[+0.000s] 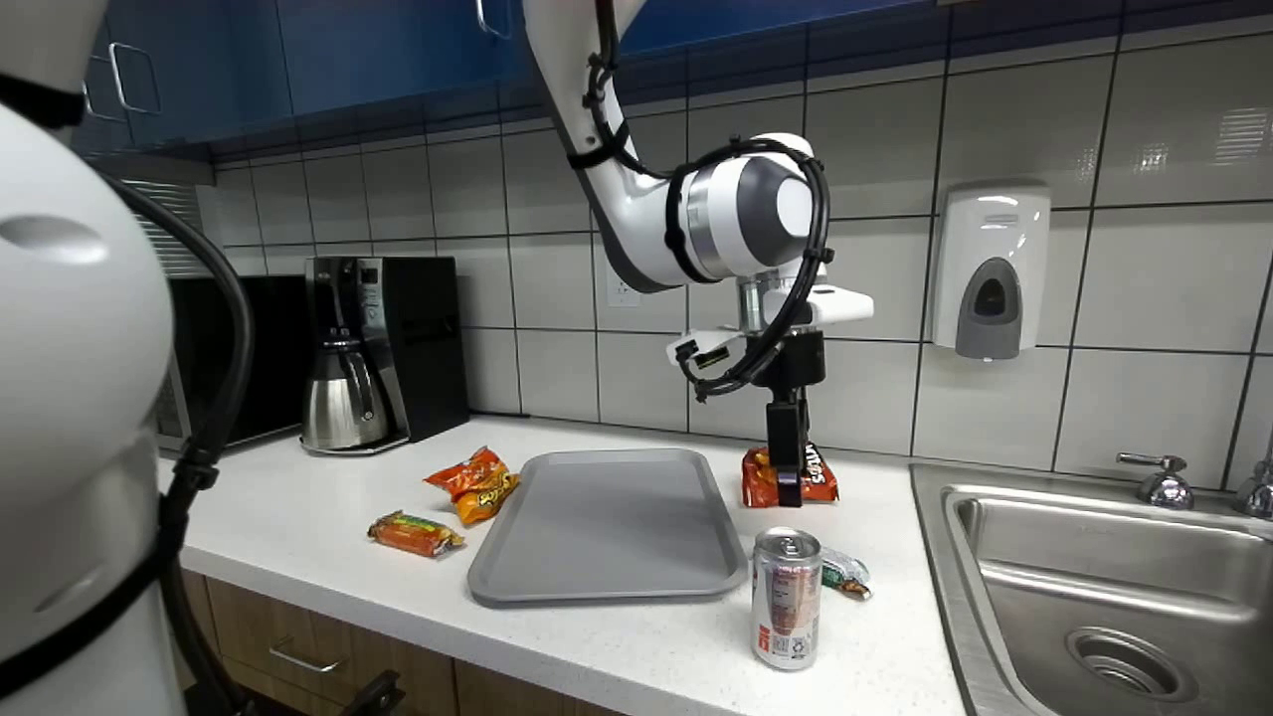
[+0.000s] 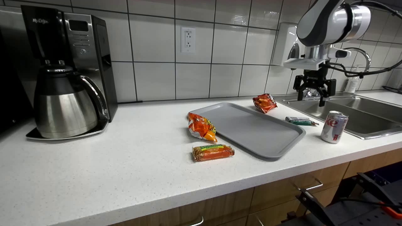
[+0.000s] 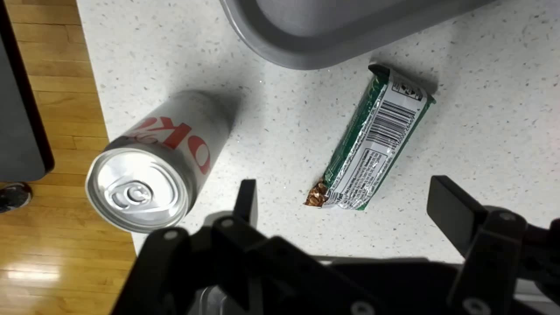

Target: Pick up the green candy bar and put it on the gray tray, pick up the orange candy bar and put it on the gray tray

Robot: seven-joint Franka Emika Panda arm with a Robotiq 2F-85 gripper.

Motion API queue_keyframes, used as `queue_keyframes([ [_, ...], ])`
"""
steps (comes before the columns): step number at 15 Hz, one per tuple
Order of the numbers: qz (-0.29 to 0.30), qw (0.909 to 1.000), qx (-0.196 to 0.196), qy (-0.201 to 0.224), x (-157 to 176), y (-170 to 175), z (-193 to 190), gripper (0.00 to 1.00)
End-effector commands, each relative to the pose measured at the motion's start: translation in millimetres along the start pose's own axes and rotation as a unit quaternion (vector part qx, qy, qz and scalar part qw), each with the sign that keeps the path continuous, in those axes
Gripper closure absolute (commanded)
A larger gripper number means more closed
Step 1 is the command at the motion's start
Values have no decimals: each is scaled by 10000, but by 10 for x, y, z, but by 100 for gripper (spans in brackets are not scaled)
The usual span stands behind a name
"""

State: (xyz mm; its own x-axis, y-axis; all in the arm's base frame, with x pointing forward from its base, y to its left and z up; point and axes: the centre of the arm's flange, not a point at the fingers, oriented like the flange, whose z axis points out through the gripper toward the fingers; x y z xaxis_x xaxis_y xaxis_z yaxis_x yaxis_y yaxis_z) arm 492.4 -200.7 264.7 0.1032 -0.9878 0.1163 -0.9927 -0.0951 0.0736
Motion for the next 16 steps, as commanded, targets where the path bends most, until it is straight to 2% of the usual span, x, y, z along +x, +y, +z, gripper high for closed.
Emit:
queue_keyframes([
  [1,282,9995,-88,112,71,-148,85,0],
  [3,144,9999,-70,24,36,-49,89,0],
  [16,253,9996,-101,46,70,-141,192,0],
])
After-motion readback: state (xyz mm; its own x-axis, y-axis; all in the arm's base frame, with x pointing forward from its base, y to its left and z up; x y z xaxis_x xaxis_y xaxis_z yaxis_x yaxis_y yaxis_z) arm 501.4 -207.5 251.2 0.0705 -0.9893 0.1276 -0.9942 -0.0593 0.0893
